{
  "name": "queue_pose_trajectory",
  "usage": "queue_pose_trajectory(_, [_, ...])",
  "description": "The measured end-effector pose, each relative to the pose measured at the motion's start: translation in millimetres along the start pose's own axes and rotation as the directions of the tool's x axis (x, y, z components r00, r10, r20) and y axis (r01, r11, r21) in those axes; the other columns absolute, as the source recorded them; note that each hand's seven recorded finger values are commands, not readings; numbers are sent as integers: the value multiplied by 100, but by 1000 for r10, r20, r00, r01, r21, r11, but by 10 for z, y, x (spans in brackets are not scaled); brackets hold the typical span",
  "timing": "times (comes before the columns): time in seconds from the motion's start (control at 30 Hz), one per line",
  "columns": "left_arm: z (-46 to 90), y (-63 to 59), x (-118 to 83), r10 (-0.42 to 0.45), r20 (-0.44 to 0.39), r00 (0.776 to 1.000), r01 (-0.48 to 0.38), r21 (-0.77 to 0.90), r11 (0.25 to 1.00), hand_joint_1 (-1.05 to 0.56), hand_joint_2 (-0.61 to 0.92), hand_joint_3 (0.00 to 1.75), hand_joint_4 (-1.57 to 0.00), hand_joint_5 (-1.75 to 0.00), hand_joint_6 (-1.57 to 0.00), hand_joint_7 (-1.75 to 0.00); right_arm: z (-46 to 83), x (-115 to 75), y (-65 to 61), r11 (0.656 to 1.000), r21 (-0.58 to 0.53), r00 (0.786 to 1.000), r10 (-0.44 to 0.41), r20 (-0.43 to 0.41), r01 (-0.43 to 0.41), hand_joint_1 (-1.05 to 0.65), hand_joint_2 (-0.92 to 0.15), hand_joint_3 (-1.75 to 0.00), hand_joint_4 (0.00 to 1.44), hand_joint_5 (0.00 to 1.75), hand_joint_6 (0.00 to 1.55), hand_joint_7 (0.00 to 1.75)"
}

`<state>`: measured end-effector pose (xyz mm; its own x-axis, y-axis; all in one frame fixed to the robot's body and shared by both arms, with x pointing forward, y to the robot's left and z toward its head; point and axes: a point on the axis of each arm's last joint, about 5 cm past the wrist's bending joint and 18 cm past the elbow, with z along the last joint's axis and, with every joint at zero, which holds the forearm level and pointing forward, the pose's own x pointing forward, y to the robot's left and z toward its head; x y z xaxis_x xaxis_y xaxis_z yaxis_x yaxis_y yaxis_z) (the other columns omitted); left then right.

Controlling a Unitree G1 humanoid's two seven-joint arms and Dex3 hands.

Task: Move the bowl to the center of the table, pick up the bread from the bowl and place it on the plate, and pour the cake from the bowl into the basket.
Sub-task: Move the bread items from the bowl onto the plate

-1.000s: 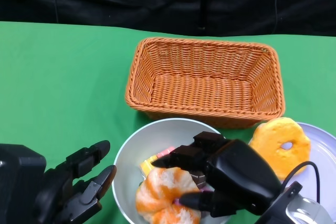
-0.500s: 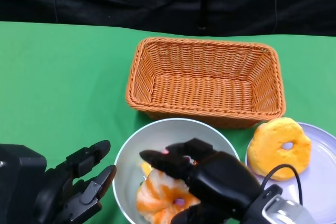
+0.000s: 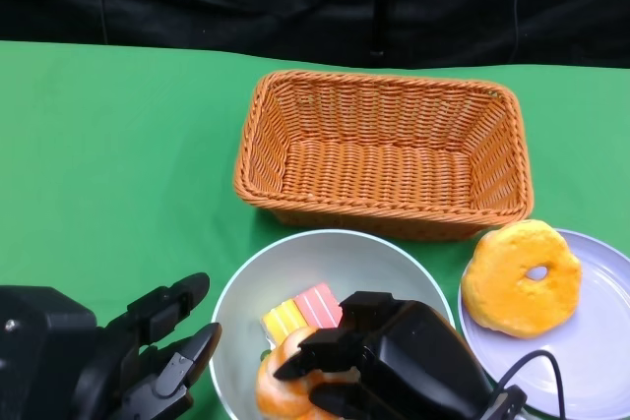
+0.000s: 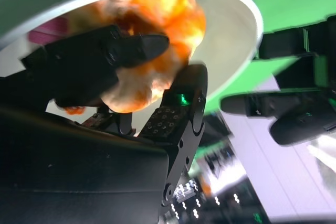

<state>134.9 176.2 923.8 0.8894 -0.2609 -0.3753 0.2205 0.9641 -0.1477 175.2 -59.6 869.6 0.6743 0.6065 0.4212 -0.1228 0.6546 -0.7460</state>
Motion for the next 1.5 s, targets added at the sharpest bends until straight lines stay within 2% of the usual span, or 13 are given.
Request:
queue_pose_trajectory(0.1, [5, -4, 1, -2, 15, 1000, 2, 4, 1000, -67, 92, 51, -1, -54, -23, -1, -30, -6, 54, 998, 7, 997, -62, 53, 61, -5, -28, -143, 100, 175, 80, 174])
queue_pose_trajectory(0.23, [-5, -20, 3, -12, 30, 999, 11, 20, 1000, -68, 92, 50, -1, -55, -24, -1, -69, -3, 85, 981, 46, 971, -195, 136, 191, -11, -25, -151, 102, 175, 80, 175])
queue_pose_trajectory(0.47, [-17, 10, 12, -21, 26, 999, 20, 22, 1000, -69, 92, 50, -3, -57, -24, -1, -94, 30, 55, 963, 62, 953, -269, 137, 263, -16, -21, -161, 102, 175, 78, 175])
queue_pose_trajectory(0.67, [-33, 22, 43, -35, 17, 999, 35, 8, 999, -69, 92, 50, -2, -58, -25, -1, -30, 105, -133, 931, 131, 930, -355, 98, 341, -18, -13, -170, 103, 175, 84, 164])
queue_pose_trajectory(0.87, [19, 24, 85, -44, 39, 998, 44, 12, 999, -69, 92, 50, -2, -59, -26, -1, 88, 96, -308, 906, 185, 920, -391, 23, 380, -19, -10, -175, 98, 175, 86, 154])
queue_pose_trajectory(1.0, [9, 29, 98, -43, 32, 999, 43, 10, 999, -70, 92, 50, -2, -60, -26, -1, 90, 69, -470, 884, 207, 905, -424, -29, 420, -18, -10, -175, 101, 175, 88, 154])
queue_pose_trajectory(1.13, [5, 34, 106, -44, 29, 999, 43, 9, 999, -67, 92, 51, 0, -59, -24, 0, 80, 38, -568, 875, 196, 896, -441, -54, 442, -12, -9, -175, 102, 175, 88, 151])
queue_pose_trajectory(1.37, [-5, 70, 106, -34, 23, 999, 34, 6, 999, -66, 92, 51, 0, -58, -23, 0, 23, -63, -793, 822, 139, 833, -536, -137, 552, 0, -13, -175, 102, 175, 91, 150])
queue_pose_trajectory(1.5, [-5, 88, 104, -38, 21, 999, 38, 5, 999, -67, 92, 50, 0, -56, -23, 0, -3, -123, -892, 808, 88, 807, -562, -179, 582, 1, -14, -175, 103, 175, 91, 151])
